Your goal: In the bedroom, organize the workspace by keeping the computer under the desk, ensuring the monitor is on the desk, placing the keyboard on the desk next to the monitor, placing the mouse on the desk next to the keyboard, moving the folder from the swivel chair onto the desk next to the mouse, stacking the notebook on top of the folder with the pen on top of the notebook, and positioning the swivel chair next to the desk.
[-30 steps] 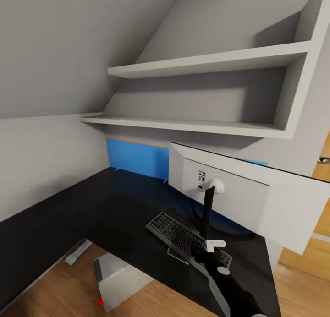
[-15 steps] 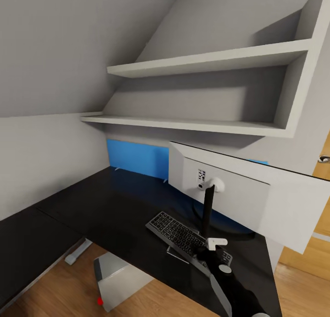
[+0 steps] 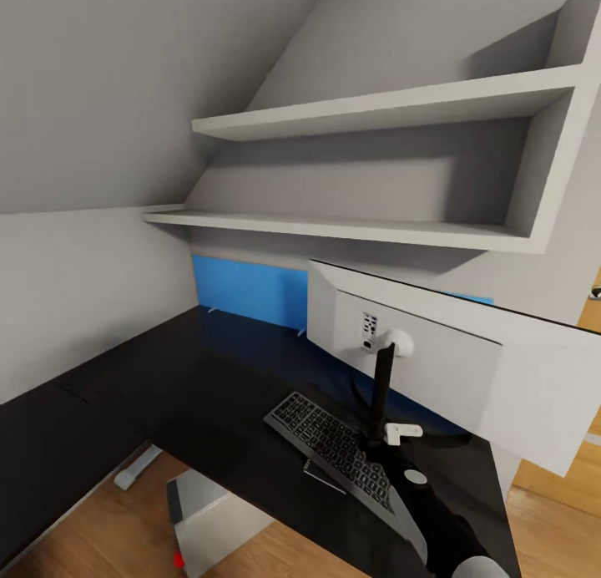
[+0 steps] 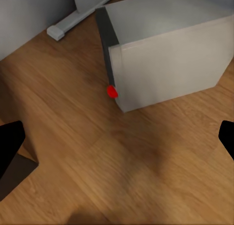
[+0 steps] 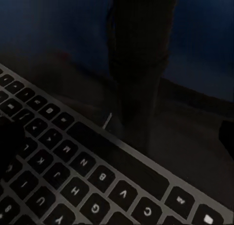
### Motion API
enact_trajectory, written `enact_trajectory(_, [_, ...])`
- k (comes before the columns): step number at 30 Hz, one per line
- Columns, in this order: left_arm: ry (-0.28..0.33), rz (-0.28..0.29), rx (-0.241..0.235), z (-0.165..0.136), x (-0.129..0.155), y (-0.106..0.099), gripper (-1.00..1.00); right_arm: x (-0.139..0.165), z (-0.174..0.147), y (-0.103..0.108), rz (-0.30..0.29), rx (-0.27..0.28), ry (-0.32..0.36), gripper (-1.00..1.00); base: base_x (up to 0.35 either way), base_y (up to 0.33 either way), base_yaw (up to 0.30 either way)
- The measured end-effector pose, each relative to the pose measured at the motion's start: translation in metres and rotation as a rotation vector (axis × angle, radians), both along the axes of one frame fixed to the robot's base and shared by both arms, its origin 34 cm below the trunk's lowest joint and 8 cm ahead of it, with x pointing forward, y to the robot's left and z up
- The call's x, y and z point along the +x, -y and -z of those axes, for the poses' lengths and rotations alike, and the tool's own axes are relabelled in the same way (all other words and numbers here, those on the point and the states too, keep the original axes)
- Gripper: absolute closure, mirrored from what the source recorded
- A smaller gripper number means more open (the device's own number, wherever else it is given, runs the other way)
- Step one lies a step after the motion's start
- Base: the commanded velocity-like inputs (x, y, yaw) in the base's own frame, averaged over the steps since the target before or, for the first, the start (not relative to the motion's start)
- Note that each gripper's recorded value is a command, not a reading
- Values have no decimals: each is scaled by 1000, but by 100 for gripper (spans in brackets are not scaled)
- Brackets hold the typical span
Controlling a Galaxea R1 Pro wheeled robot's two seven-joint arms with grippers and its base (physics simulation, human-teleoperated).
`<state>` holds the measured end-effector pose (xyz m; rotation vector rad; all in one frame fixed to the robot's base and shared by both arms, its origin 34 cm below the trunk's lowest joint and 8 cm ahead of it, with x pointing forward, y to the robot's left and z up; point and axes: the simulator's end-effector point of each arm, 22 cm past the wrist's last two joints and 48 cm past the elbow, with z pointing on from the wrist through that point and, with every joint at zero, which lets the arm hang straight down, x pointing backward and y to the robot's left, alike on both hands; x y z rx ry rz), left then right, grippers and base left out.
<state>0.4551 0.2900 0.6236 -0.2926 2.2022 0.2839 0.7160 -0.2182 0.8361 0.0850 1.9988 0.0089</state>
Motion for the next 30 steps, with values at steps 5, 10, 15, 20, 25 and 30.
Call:
enact_trajectory(5, [1, 1, 1, 0, 0, 0, -100, 2, -6, -2, -4, 5, 24, -100, 182, 0, 0])
enact_trajectory(10, [1, 1, 0, 0, 0, 0, -100, 3, -7, -1, -4, 4, 28, -100, 150, 0, 0])
enact_trajectory(15, [4, 0, 2, -1, 1, -1, -100, 3, -7, -1, -7, 3, 31, -100, 38, 0, 0])
enact_trajectory(20, [6, -3, 2, -1, 1, -1, -100, 3, -7, 0, -7, 2, 30, -100, 11, 0, 0])
enact_trajectory(25, [7, -7, 2, 0, 1, -1, -100, 2, -2, 2, -3, 3, 19, -100, 1, 0, 0])
enact_trajectory(30, [7, -7, 2, 7, 1, 0, -100, 2, 6, 3, -1, 3, 15, -100, 0, 0, 0])
